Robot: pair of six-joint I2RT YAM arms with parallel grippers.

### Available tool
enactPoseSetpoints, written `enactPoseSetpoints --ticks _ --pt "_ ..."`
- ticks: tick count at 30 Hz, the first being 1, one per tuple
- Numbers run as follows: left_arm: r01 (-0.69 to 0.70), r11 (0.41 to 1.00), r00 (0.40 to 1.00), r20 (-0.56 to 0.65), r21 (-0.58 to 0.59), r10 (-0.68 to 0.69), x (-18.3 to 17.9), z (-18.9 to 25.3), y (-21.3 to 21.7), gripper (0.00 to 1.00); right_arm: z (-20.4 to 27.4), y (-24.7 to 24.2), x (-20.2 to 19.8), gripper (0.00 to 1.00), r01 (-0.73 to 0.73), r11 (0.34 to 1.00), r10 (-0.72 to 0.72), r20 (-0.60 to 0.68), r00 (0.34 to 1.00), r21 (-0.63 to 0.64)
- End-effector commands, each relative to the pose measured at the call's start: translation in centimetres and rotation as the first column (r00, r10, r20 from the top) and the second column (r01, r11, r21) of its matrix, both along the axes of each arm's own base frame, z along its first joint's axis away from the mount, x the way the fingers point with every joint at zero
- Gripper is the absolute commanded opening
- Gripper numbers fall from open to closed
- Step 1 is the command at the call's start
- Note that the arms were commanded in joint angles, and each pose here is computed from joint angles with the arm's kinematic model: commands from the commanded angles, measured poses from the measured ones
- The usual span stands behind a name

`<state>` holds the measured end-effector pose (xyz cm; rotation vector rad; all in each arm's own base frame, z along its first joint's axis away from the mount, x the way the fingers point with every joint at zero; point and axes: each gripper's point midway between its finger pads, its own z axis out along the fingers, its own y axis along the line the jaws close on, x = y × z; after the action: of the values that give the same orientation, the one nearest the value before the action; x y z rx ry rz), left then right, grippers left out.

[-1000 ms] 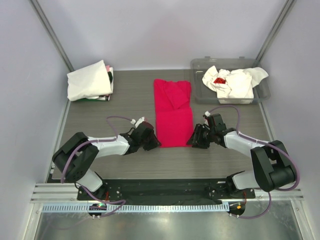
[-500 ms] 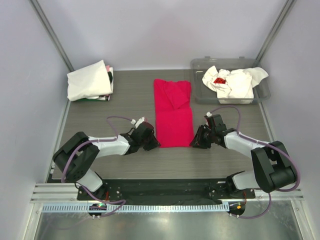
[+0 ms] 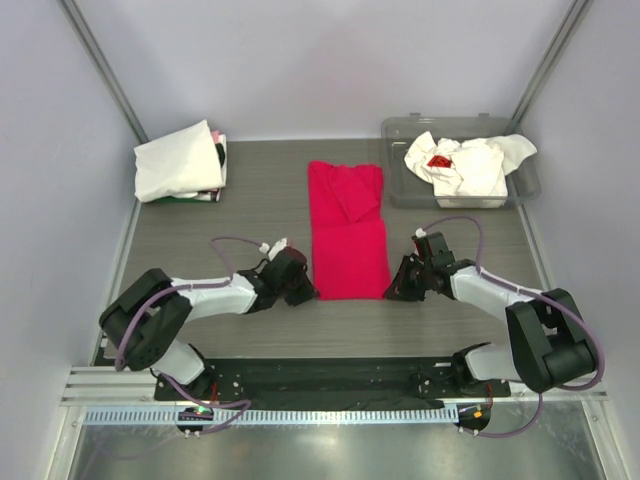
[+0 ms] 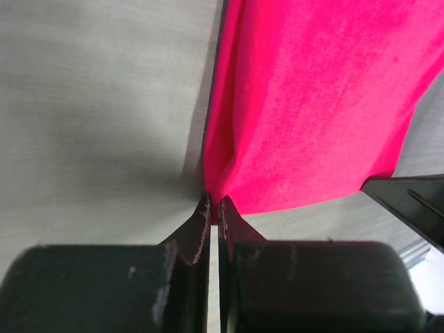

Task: Fold and stack the t-shirts
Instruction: Fold the tshirt

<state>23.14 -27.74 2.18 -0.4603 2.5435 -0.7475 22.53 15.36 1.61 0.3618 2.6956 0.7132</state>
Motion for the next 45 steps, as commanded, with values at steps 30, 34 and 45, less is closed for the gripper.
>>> enactPoseSetpoints --ticks 30,34,45 --pt "0.074 0.995 0.963 0.252 0.072 -0.09 -16.3 17.1 -0.1 0.0 17.7 -1.2 -10.0 0.01 0.072 0.996 -0.078 0.136 0.988 0.048" --pt "0.063 0.994 0.942 0.323 0.086 -0.088 -14.0 19.0 0.5 0.0 19.0 -1.0 -6.5 0.01 0.094 0.995 -0.085 0.203 0.975 -0.037" --pt "-0.043 0.994 0.939 0.343 0.102 0.005 -7.4 20.1 3.5 0.0 20.7 2.9 1.2 0.01 0.025 0.99 0.015 0.276 0.961 -0.142"
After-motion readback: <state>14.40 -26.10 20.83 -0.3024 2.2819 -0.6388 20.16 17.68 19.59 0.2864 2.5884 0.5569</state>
